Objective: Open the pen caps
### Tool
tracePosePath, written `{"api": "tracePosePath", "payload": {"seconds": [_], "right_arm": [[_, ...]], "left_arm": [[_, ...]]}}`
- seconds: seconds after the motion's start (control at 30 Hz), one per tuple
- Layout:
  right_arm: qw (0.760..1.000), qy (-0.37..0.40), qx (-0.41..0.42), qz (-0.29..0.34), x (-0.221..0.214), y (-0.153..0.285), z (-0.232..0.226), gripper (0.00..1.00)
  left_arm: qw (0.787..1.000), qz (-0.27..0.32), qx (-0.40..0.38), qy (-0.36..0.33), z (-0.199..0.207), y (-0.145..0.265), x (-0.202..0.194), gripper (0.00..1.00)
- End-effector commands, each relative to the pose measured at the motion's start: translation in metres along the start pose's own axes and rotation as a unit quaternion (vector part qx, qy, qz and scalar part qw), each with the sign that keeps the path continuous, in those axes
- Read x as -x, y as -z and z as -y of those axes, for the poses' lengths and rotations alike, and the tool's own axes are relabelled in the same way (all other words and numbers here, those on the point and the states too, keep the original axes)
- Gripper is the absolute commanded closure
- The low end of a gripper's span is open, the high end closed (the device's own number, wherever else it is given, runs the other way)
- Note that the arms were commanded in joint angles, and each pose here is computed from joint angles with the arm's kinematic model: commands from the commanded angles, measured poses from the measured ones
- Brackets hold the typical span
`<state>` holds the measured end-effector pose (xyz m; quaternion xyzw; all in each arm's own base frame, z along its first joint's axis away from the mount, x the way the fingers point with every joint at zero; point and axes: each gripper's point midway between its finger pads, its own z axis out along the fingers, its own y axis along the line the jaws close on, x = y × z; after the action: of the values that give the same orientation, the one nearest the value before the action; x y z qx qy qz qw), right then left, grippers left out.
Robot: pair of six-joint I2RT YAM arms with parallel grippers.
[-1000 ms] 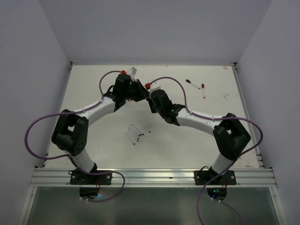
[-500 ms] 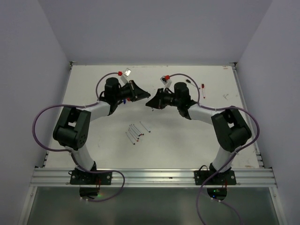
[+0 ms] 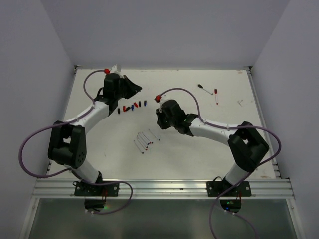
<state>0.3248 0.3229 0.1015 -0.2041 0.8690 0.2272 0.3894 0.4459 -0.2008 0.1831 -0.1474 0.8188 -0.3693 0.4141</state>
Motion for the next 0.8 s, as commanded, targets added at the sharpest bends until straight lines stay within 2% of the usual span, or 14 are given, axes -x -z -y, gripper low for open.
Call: {"api": "tracePosePath", "payload": {"seconds": [0.0,0.1,0.2,0.33,0.6,0.77], "right_arm": [[0.984,0.073,-0.164,-0.011,-0.003,0.021,0.042,1.0],[0.987,0.08,-0.14,-0.024,-0.008,0.017,0.035,1.0],[0.987,0.09,-0.117,-0.064,-0.019,0.008,0.031,1.0],[0.989,0.09,-0.083,-0.089,-0.039,-0.007,0.022,1.0],[0.99,0.08,-0.039,-0.106,-0.051,-0.024,0.008,1.0],[0.991,0.078,-0.027,-0.11,-0.058,-0.03,0.005,0.94]], "left_arm": [[0.994,0.06,0.087,-0.024,-0.027,0.009,0.025,1.0],[0.996,0.047,0.069,-0.036,-0.023,0.009,0.021,1.0],[0.997,0.041,0.036,-0.051,-0.014,0.009,0.017,1.0],[0.997,-0.01,-0.019,-0.075,0.001,-0.001,-0.001,1.0],[0.993,-0.079,0.003,-0.083,-0.009,-0.033,-0.034,1.0],[0.991,-0.09,0.012,-0.096,-0.011,-0.042,-0.046,1.0]]}}
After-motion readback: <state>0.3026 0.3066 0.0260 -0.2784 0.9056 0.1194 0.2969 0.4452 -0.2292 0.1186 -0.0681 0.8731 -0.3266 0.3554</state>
